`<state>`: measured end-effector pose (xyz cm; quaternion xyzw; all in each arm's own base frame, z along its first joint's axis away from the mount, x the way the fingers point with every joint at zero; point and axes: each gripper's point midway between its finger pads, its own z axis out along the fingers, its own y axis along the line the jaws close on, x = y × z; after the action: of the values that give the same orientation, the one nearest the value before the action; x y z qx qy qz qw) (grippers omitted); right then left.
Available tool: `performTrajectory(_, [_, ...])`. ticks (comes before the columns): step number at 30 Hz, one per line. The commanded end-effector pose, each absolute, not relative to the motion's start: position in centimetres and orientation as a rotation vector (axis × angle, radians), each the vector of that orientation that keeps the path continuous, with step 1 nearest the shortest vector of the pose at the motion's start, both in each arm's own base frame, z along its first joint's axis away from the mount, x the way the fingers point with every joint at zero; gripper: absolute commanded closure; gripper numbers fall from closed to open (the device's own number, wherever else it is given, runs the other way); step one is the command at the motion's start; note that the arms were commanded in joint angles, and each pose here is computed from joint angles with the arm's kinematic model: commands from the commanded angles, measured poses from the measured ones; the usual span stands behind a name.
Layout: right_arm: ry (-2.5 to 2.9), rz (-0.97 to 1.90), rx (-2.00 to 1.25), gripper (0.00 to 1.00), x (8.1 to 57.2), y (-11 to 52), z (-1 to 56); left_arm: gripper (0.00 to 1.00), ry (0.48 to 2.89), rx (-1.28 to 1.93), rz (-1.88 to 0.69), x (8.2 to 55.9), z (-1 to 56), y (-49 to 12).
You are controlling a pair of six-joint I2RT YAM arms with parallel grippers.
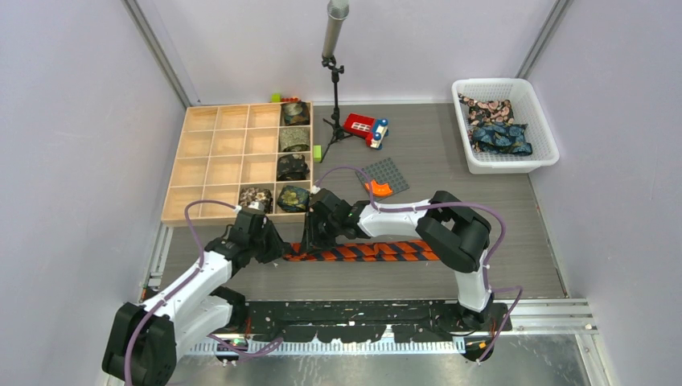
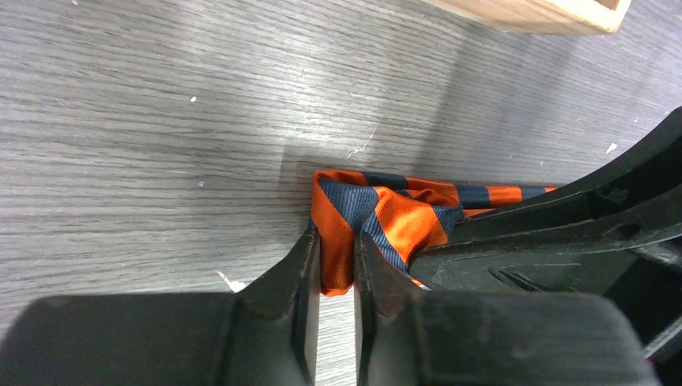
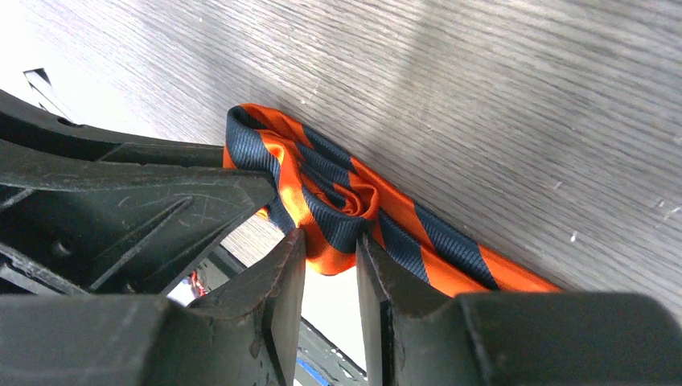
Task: Roll the ties
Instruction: Roll the tie at the center of the board.
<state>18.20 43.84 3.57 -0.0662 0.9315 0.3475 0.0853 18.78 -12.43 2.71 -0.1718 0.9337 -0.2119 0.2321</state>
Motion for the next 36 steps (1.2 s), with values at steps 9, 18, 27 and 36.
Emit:
performTrajectory(9, [2.680,0.997,-0.314,0.56,19.4,44.1,9.7,0.98,2.563,-0.462,-0.573,19.1,3.3,-12.4])
performTrajectory(18, [2.662,1.017,-0.271,0.71,19.6,44.4,10.9,1.00,2.546,-0.443,-0.546,19.5,5.2,-12.1])
performTrajectory(27, [2.720,1.044,-0.258,0.83,18.8,46.2,7.3,1.00,2.542,-0.427,-0.535,19.8,6.7,-12.0])
performTrajectory(36, [2.728,1.081,-0.231,0.84,18.6,47.1,6.1,1.00,2.539,-0.402,-0.541,20.1,8.3,-12.2])
